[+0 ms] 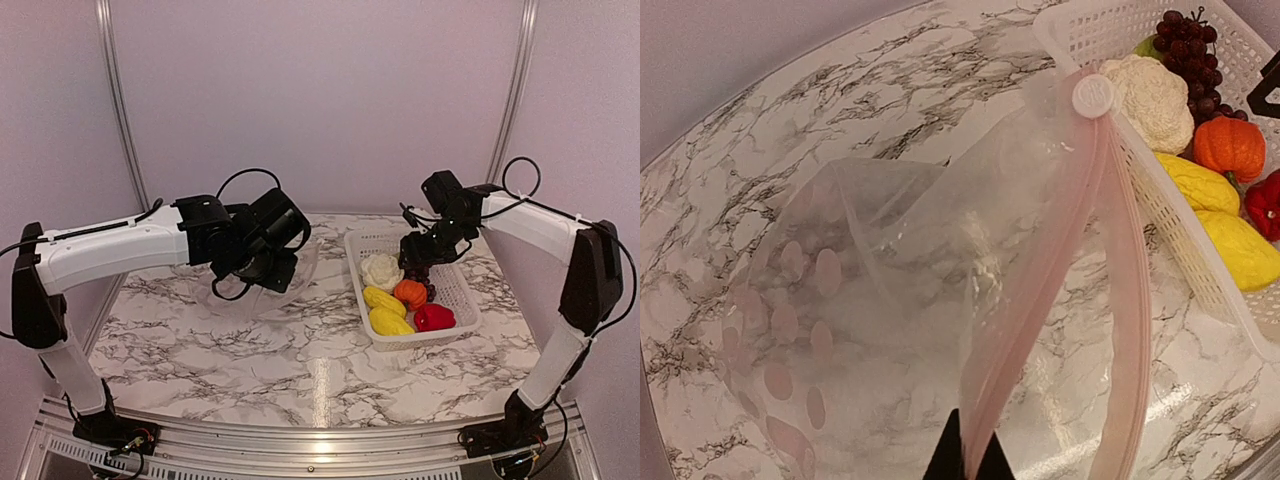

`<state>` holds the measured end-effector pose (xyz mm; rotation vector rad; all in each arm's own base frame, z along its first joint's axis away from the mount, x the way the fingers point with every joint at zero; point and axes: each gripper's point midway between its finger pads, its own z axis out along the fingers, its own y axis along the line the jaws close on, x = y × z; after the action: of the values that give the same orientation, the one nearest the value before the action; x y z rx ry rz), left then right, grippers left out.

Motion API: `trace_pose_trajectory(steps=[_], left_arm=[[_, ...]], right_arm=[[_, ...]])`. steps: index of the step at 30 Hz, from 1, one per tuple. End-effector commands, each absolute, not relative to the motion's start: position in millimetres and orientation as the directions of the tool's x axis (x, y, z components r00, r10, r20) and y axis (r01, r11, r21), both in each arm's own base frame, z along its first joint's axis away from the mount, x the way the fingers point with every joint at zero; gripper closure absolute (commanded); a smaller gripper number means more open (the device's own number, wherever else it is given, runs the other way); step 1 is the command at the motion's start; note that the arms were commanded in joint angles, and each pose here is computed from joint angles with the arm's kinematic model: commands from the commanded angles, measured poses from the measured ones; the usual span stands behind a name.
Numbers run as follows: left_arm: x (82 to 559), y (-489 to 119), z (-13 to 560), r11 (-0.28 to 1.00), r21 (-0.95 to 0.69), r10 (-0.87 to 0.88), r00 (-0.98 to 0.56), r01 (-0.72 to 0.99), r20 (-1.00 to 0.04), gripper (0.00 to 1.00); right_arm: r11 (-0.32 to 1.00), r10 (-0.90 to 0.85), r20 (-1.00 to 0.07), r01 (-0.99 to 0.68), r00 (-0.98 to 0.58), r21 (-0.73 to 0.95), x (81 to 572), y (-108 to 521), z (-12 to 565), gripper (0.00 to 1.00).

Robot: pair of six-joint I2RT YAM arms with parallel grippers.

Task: Place the food in the zip-top bag and seal the zipper
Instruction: Pick up the fake vegetable from the bin.

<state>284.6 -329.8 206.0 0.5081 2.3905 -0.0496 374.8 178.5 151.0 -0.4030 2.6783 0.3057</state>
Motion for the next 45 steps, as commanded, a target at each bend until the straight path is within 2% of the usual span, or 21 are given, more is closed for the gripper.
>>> trace_pose_trajectory(steps=[1,7,27,45], left_arm=[[284,-340,227,0.921,0.019,0.301,-0.677,0.390,-0.672,1.00],[284,-335,226,0.923,0.031,0.304,-0.676,0.384,-0.671,1.00],[282,-322,222,0.925,0.072,0.321,-0.668,0.372,-0.672,1.00],[281,-320,217,0.924,0.080,0.330,-0.671,0.374,-0.664,1.00]], right_arm=[[0.912,-0.305,-0.436,-0.391,-0.847,0.122,374,180,153,0.28],[0.894,-0.338,-0.399,-0.424,-0.852,0.148,366,184,136,0.24],[0.907,-0.336,-0.255,-0.384,-0.907,0.174,346,179,86,0.23],[0.925,-0.328,-0.202,-0.357,-0.923,0.130,340,168,69,0.32]])
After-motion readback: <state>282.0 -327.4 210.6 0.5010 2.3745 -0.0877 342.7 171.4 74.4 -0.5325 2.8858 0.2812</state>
